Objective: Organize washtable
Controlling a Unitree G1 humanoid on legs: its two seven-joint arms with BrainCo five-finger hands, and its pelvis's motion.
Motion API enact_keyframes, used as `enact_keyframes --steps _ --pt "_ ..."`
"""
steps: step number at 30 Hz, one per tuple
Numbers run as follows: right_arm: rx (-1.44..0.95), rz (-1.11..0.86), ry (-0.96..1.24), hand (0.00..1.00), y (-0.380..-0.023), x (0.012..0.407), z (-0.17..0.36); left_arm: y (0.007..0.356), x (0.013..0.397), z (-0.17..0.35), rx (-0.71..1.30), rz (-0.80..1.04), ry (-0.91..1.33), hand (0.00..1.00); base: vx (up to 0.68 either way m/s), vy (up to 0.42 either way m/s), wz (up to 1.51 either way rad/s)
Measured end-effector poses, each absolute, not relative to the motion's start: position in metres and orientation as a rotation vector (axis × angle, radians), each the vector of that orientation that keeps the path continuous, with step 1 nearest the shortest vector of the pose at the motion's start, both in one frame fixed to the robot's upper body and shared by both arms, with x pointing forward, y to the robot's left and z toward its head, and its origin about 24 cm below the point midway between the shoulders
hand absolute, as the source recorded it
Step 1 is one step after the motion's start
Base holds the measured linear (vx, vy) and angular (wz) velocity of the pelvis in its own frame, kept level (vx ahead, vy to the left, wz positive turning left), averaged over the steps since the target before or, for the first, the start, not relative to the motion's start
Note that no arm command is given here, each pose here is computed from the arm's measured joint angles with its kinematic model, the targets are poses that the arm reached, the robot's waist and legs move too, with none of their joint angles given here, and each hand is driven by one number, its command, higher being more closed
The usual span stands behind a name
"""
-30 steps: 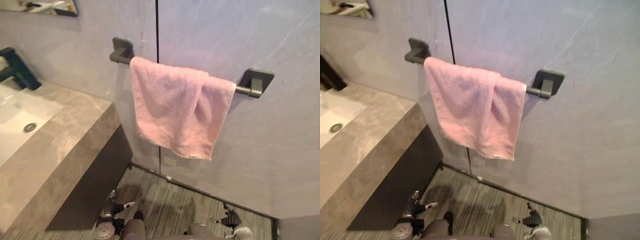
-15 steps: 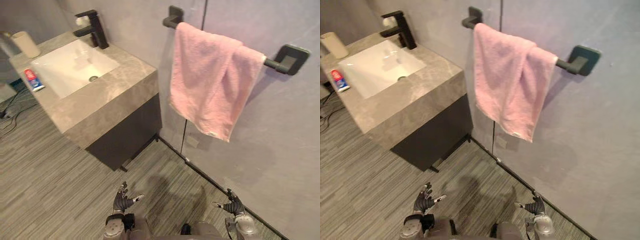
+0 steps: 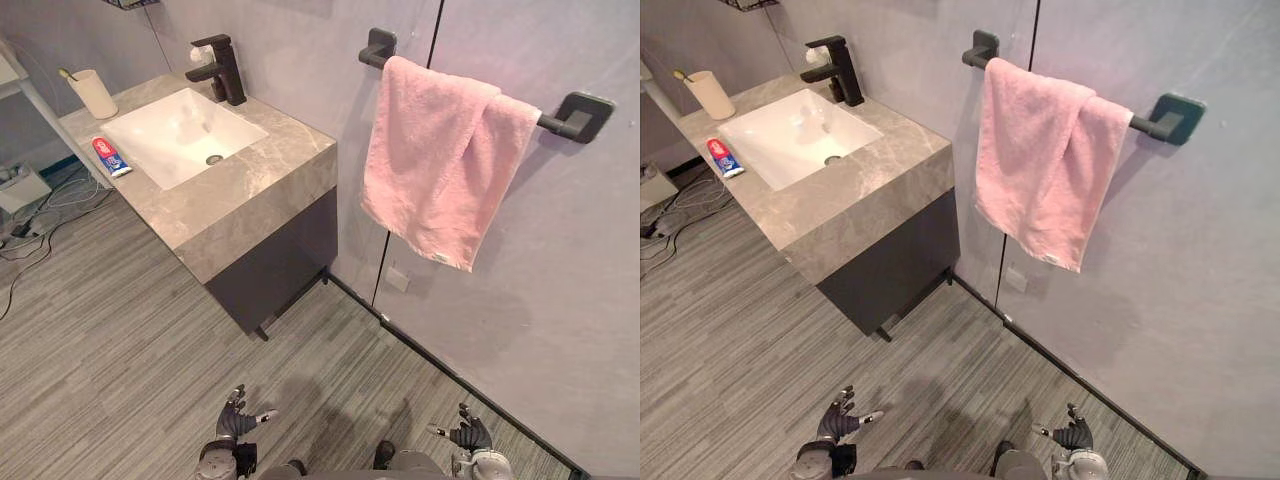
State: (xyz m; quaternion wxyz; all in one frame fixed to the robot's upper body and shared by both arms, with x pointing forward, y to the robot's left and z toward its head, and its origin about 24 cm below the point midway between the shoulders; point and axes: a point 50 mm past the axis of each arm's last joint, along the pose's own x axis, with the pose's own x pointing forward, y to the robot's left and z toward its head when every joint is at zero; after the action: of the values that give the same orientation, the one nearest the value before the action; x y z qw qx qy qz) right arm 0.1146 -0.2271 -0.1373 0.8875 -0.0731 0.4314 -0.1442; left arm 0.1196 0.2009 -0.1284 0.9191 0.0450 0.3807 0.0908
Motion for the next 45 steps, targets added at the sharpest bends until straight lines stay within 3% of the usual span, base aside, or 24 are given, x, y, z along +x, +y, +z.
enact_keyframes --steps 11,19,25,34,45 --pt "-0.254 -0.336 0.885 0.00 -0.259 0.124 -0.128 0.205 0.128 -0.121 0.077 0.221 0.735 0.00 -0.07 0.133 1.34" --pt "-0.212 -0.195 0.850 0.00 -0.218 0.156 -0.130 0.220 0.105 -0.126 0.091 0.295 0.791 0.00 0.08 0.319 0.41" --pt "-0.191 -0.141 0.869 0.00 -0.198 0.151 -0.136 0.227 0.111 -0.122 0.116 0.290 0.777 0.00 0.28 0.115 0.53" --pt "-0.183 -0.178 0.866 0.00 -0.209 0.134 -0.135 0.215 0.131 -0.118 0.110 0.237 0.730 0.00 0.43 -0.093 0.47" --pt "-0.121 -0.253 0.842 0.00 -0.211 0.128 -0.131 0.196 0.132 -0.117 0.041 0.217 0.705 0.00 0.43 0.016 -0.56"
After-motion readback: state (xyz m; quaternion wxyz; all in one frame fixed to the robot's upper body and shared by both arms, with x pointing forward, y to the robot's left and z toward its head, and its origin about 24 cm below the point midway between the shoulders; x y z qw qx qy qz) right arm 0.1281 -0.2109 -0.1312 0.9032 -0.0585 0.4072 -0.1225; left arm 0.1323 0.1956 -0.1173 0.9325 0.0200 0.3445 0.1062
